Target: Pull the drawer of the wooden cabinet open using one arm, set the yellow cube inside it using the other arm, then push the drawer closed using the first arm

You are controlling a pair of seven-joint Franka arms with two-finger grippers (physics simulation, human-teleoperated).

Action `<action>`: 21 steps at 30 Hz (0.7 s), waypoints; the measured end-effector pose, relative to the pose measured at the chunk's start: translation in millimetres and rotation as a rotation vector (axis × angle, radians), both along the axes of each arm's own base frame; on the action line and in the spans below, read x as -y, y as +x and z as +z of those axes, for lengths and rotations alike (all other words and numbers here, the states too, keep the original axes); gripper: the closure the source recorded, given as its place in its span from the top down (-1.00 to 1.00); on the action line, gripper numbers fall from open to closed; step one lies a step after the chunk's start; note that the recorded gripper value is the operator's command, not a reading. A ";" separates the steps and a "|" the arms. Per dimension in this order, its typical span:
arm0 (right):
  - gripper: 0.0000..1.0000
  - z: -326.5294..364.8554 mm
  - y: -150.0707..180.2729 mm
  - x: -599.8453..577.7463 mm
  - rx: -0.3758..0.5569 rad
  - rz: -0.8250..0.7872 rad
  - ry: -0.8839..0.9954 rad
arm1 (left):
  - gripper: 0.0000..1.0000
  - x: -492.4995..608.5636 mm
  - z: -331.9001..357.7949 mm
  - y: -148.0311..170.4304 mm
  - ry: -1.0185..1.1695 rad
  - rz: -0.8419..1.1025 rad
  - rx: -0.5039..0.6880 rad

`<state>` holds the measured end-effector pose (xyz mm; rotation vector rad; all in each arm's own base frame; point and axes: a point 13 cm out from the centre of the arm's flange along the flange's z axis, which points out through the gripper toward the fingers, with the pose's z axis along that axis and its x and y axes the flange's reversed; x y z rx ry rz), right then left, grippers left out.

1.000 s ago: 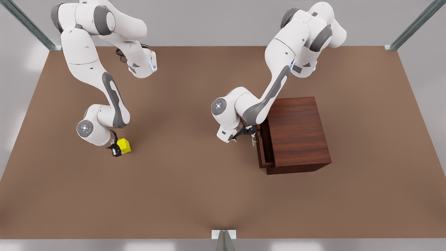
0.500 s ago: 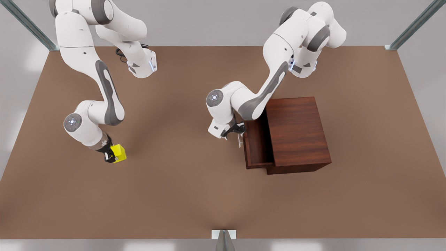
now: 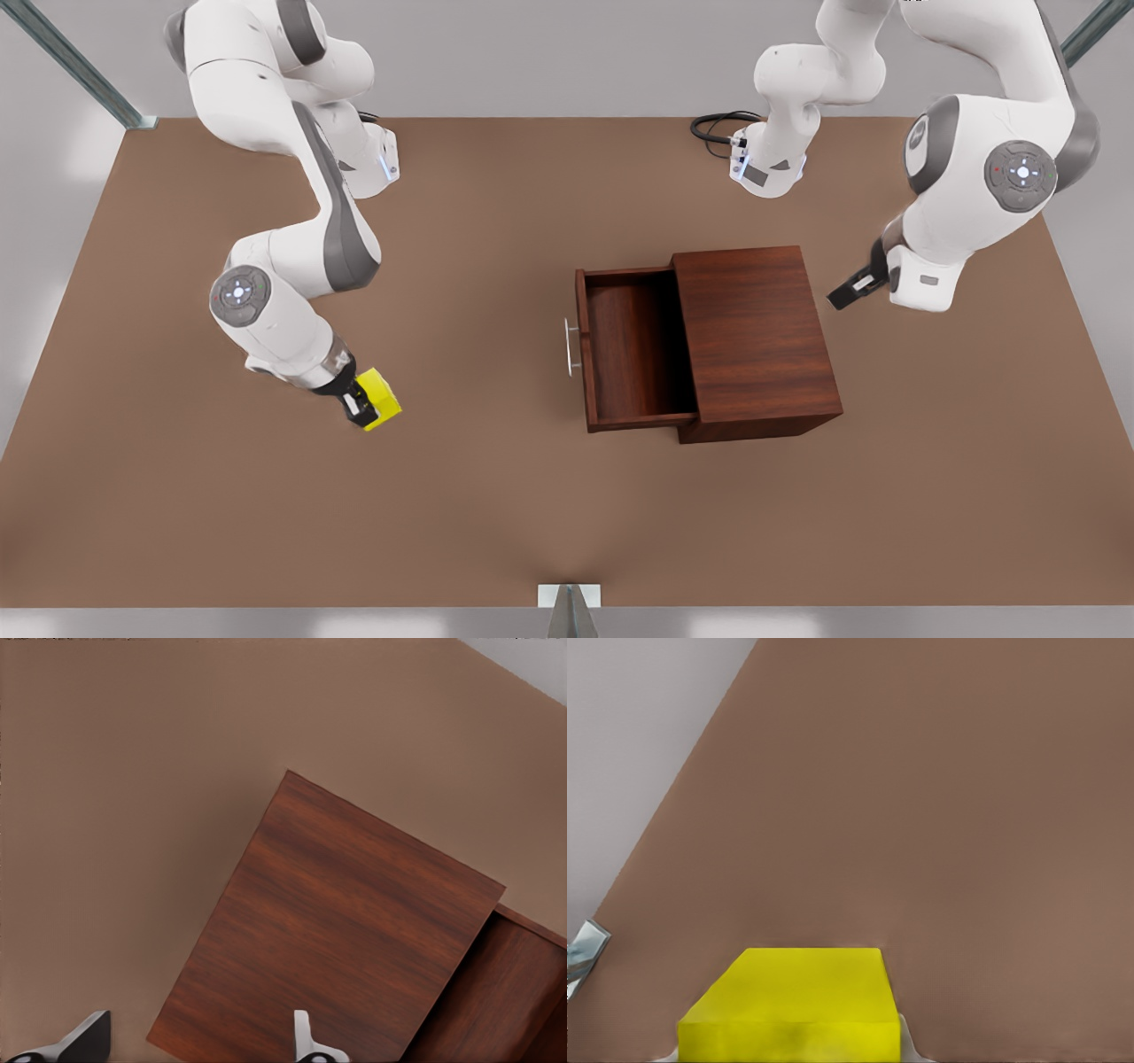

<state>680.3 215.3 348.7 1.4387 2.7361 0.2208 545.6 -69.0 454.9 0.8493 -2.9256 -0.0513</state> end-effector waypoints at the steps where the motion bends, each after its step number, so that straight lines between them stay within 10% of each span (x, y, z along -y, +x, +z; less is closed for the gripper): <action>1: 0.32 3.7 -3.6 -27.0 -0.014 0.010 0.001 | 1.00 -15.1 4.4 11.5 -0.001 -0.006 0.006; 21: 0.34 -14.1 -122.3 -359.9 -0.256 -0.246 0.300 | 1.00 -12.7 -2.0 4.7 -0.134 -0.423 -0.117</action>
